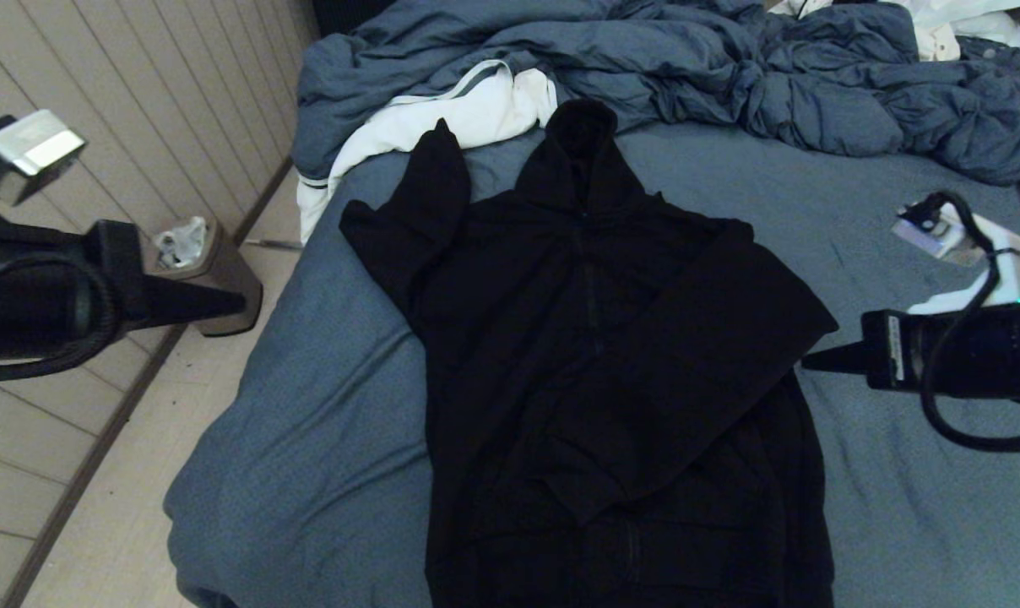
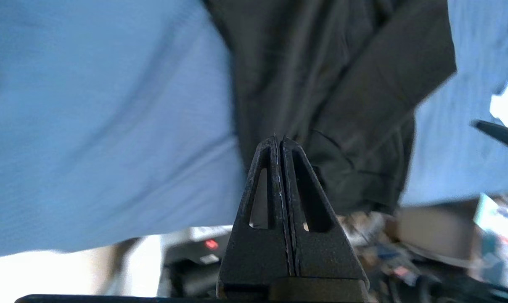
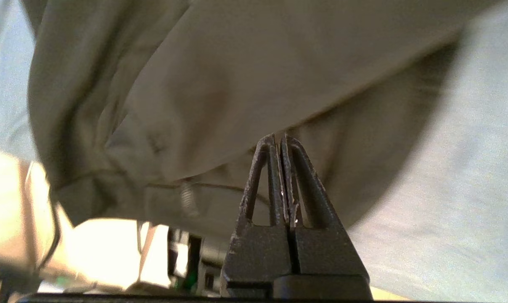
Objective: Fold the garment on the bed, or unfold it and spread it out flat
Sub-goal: Fold the black sweatshirt
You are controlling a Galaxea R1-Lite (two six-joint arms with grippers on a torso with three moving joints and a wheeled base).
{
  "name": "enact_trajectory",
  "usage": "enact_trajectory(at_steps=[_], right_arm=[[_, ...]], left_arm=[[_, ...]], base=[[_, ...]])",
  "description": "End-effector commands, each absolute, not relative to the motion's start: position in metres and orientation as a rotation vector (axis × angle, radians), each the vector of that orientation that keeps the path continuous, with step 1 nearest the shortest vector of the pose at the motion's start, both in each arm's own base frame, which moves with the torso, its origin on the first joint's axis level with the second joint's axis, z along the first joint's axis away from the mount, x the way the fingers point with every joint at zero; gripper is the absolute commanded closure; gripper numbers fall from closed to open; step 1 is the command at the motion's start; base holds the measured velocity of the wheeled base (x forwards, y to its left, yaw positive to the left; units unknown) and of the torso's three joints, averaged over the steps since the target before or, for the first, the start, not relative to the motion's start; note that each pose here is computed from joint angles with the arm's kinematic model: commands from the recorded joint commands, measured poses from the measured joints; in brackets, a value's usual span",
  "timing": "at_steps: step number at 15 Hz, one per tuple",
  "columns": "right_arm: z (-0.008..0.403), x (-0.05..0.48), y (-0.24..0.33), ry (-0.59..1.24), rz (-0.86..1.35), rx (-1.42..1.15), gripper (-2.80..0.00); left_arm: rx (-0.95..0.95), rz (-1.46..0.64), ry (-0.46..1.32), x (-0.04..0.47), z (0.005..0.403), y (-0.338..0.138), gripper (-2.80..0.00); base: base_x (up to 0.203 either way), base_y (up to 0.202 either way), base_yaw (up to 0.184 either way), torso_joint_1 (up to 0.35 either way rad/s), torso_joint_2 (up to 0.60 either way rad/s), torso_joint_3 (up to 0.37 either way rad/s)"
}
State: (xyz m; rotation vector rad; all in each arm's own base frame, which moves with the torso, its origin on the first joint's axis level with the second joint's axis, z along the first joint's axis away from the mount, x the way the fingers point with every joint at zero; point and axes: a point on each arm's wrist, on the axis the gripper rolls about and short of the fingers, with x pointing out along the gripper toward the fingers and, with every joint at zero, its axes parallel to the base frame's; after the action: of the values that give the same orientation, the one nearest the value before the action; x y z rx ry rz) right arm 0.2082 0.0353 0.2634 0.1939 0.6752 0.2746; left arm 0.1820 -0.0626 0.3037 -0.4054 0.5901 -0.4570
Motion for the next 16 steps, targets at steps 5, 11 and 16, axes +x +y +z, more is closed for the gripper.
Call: enact_trajectory(at_steps=[5, 11, 16], right_arm=[[0.244, 0.22, 0.082, 0.785, 0.447, 0.122, 0.0], [0.215, 0.224, 0.135, 0.915, 0.596, 0.022, 0.0], [0.197, 0.238, 0.159, 0.948, 0.568, -0.059, -2.8]], left_arm=[[-0.424, -0.535, 0.704, 0.231, 0.277, -0.116, 0.0], [-0.46, -0.539, 0.721, 0.231, 0.262, -0.123, 0.0], [-0.487, -0.536, 0.724, 0.238, 0.246, -0.128, 0.0]], base=[[0.0, 0.0, 0.0, 0.0, 0.0, 0.0], [0.0, 0.0, 0.0, 0.0, 0.0, 0.0], [0.0, 0.0, 0.0, 0.0, 0.0, 0.0]])
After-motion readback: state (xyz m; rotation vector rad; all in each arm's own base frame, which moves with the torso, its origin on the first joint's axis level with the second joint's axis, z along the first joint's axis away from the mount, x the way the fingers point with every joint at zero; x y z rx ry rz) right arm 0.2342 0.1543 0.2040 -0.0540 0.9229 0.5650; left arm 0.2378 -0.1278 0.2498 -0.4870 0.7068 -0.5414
